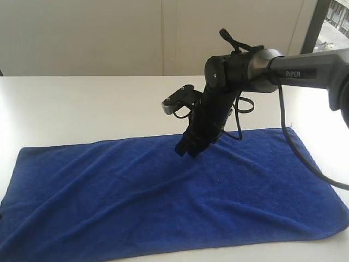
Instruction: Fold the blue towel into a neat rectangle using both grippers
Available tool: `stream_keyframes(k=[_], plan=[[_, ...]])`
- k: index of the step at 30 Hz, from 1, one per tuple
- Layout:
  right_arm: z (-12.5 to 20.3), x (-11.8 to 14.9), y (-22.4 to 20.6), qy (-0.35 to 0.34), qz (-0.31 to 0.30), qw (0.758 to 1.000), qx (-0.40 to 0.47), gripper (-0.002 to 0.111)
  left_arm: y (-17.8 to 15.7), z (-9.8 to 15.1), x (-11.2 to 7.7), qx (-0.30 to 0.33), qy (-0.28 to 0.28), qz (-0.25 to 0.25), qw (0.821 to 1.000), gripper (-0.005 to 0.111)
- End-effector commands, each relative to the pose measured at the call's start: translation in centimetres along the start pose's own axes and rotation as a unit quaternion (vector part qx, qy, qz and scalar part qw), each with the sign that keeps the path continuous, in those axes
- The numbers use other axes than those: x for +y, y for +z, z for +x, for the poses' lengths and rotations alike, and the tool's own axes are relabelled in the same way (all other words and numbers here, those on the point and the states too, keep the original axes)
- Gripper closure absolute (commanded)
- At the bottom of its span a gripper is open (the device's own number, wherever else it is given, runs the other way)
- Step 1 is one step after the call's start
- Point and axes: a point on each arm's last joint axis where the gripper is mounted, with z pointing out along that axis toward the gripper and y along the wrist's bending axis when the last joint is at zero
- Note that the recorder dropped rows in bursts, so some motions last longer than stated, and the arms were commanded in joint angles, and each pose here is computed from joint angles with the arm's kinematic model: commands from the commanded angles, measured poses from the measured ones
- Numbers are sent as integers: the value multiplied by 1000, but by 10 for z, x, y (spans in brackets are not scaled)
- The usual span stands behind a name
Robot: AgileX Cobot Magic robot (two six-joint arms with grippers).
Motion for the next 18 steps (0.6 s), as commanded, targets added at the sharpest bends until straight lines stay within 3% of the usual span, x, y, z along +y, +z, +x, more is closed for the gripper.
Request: stream_keyframes(k=[1, 3, 6, 8, 10, 15, 18], plan=[[1, -1, -3, -7, 3, 1000, -1, 70, -18, -12, -3, -24, -11, 3, 1000, 43], [0, -3, -11, -15, 15, 1000, -7, 70, -31, -28, -7, -76, -23, 21, 997, 47], [0, -13, -33, -9, 53, 998, -17, 70, -46, -49, -10, -172, -25, 37, 984, 63], [3, -27, -51, 14, 95, 995, -22, 70, -53, -62, -9, -242, -8, 30, 970, 85], [9, -43, -64, 36, 129, 991, -24, 76, -52, -72, -6, -271, 11, 17, 962, 106], [29, -77, -73, 81, 144, 986, -13, 108, -26, -99, 10, -263, 14, 4, 965, 107], [38, -90, -70, 96, 144, 985, -3, 108, -3, -116, 22, -249, 0, -5, 969, 107]])
